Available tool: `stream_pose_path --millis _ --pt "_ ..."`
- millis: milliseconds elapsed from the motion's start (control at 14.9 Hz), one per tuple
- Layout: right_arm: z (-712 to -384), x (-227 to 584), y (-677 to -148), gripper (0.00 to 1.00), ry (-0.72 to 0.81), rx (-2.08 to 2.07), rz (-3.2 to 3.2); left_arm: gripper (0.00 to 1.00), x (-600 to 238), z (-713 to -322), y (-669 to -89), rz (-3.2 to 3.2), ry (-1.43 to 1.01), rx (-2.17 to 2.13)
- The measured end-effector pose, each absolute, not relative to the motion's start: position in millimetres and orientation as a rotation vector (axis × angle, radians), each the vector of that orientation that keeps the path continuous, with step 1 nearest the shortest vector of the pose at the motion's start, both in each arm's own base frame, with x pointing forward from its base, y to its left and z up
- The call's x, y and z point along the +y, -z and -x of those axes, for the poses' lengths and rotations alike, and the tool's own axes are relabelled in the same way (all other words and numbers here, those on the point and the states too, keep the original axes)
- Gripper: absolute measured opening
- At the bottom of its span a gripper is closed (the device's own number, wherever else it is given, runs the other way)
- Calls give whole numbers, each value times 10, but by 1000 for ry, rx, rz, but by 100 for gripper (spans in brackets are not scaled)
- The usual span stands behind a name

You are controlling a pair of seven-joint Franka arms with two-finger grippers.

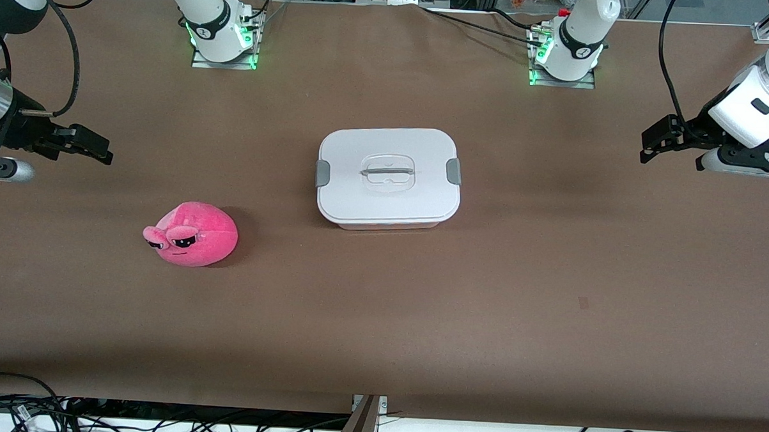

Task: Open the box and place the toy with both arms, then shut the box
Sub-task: 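Reach the left gripper to the box lid handle and grasp it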

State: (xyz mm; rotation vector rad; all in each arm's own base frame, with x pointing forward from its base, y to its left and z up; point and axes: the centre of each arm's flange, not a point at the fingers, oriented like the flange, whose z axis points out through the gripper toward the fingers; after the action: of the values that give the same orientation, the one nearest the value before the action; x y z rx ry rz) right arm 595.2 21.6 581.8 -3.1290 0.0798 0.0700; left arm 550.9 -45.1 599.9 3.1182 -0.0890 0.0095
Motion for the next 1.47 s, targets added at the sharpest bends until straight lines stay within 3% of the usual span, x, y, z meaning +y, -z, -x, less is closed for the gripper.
stream_pose_path --millis 469,736,1138,1473 --pt "-5961 136 -5827 100 -59 104 3130 100 -459 -5495 -5988 -3119 10 -92" --pt "-5963 88 -5829 100 -56 118 3130 100 -539 -5400 -5842 -3117 177 -134" --pt "-5964 76 -5832 100 -54 121 3130 100 -1381 -5323 -5577 -2987 286 -716" --pt "-5965 74 -5833 100 -53 122 3130 100 -2607 -5168 -5355 -2754 283 -1293"
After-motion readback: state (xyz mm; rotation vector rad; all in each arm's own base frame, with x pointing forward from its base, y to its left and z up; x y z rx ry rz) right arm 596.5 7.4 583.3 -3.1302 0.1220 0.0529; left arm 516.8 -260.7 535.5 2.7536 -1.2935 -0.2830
